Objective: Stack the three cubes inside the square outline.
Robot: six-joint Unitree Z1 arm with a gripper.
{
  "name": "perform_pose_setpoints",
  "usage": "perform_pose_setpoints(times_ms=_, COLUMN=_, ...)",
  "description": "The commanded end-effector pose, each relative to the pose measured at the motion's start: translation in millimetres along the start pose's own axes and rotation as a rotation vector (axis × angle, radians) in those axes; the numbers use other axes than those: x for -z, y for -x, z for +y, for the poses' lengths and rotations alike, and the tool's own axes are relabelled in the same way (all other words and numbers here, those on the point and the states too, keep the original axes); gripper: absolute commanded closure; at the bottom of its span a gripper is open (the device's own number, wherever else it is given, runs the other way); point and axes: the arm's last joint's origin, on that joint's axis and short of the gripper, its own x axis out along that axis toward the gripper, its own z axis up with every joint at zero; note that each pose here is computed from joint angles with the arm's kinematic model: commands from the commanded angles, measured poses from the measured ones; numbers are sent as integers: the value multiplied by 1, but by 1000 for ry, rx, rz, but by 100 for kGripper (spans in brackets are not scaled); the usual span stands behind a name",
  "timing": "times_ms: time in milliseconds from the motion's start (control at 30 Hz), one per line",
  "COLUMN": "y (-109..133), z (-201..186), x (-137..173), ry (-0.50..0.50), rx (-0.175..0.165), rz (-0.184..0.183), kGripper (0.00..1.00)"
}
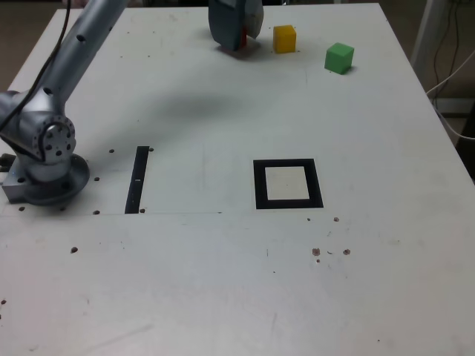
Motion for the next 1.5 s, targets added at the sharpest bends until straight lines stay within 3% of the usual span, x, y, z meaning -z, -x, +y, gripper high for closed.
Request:
perform_pose_setpoints(times_ms=0, y=5, z=-2, x=3, ry=-13, rx=3, rz=4, kGripper=72)
perform_pose_setpoints(times_ms=500, y=39, z=-33, x=22, ry=-170, rx=26, rz=-15, kGripper=72)
perform_pose_setpoints(times_ms=767, y=63, z=-51, x=47, ry=-257, rx=35, rz=-19, kGripper=72)
perform_pose_setpoints(times_ms=1067, y=82, z=-85, x=84, ry=-352, rx=24, rz=-7, kGripper=72)
perform_pose_setpoints(times_ms=1467, y=92, z=-143, x=138, ry=-503, rx=14, rz=-71, kGripper=72)
